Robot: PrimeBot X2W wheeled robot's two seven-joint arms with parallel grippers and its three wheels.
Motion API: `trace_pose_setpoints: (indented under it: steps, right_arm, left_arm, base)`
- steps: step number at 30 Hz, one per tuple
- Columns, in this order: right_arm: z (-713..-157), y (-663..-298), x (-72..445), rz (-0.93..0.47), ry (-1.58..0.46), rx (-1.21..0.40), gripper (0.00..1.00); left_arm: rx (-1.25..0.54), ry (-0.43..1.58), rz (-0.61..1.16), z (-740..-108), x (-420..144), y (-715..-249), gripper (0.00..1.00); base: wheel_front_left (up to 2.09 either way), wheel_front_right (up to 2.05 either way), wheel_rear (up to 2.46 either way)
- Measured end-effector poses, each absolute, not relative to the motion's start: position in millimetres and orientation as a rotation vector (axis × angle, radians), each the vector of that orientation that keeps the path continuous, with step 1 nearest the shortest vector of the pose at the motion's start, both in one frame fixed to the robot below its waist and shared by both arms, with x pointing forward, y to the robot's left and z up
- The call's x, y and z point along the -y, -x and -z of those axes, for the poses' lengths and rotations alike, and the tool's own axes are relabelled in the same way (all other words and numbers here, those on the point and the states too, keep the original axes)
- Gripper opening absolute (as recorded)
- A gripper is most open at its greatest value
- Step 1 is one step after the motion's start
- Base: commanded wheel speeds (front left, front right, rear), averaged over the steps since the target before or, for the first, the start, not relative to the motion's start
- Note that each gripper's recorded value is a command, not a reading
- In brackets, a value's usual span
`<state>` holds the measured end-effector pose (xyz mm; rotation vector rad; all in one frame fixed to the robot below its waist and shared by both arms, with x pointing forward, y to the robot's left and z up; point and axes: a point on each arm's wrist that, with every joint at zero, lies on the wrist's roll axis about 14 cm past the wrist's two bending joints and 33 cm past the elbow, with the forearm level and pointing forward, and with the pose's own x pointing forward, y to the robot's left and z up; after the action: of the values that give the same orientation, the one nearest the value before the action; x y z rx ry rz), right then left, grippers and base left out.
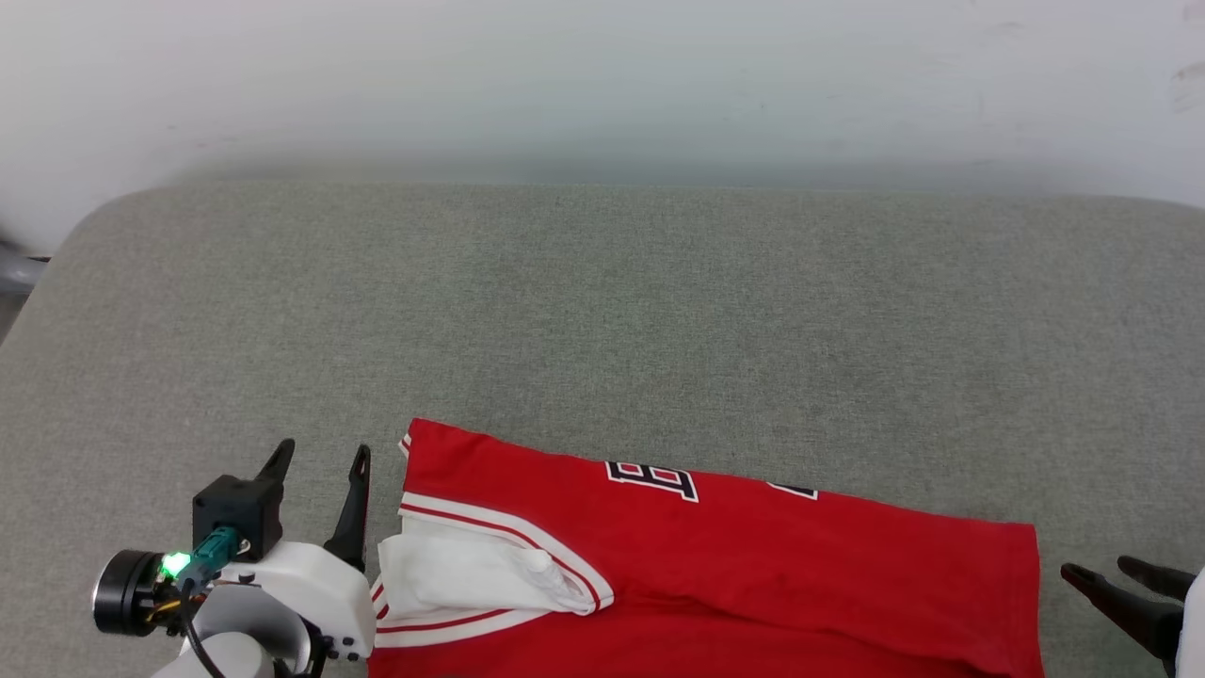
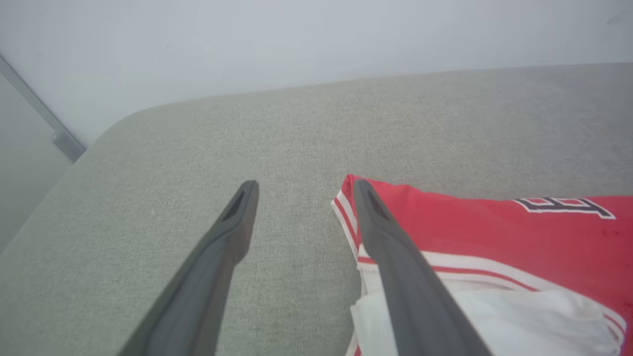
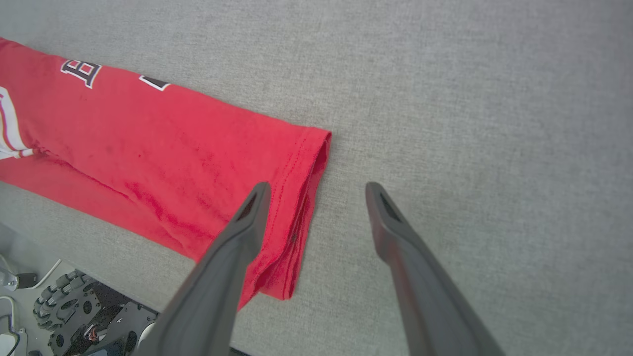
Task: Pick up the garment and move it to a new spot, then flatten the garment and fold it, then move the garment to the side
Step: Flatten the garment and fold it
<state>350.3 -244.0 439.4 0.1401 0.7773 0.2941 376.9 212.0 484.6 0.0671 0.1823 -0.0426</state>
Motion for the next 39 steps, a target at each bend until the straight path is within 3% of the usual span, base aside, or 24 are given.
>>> trace_pose_setpoints:
  steps: [13, 29, 30, 31, 32, 39]
  right_arm:
    - [-387, -343, 220, -0.315, -0.265, -1.017, 1.0]
    - [-366, -348, 172, -0.423, -0.293, -1.062, 1.0]
    - [-367, -348, 172, -0.428, -0.285, -1.057, 0.78]
    - [-367, -349, 172, -0.427, -0.281, -1.047, 0.27]
    - [-367, -348, 173, -0.425, -0.278, -1.042, 0.0]
    - [-372, -351, 192, -0.372, -0.266, -0.986, 0.0]
  left_arm:
    - [-0.006, -0.1, -0.146, -507, -234, -361, 1.0]
    - [-0.001, -0.085, -0.198, -491, -231, -346, 1.0]
    - [0.003, -0.087, -0.195, -492, -231, -347, 1.0]
    - [0.006, -0.088, -0.19, -492, -230, -347, 1.0]
    - [0.008, -0.089, -0.189, -492, -230, -346, 1.0]
    - [0.027, -0.11, -0.18, -495, -228, -340, 1.0]
  base:
    - [0.0, 0.0, 0.0]
    - [0.0, 0.0, 0.0]
    - [0.0, 0.0, 0.0]
    - [0.0, 0.0, 0.0]
    - [0.0, 0.0, 0.0]
    - [0.0, 0.0, 0.0]
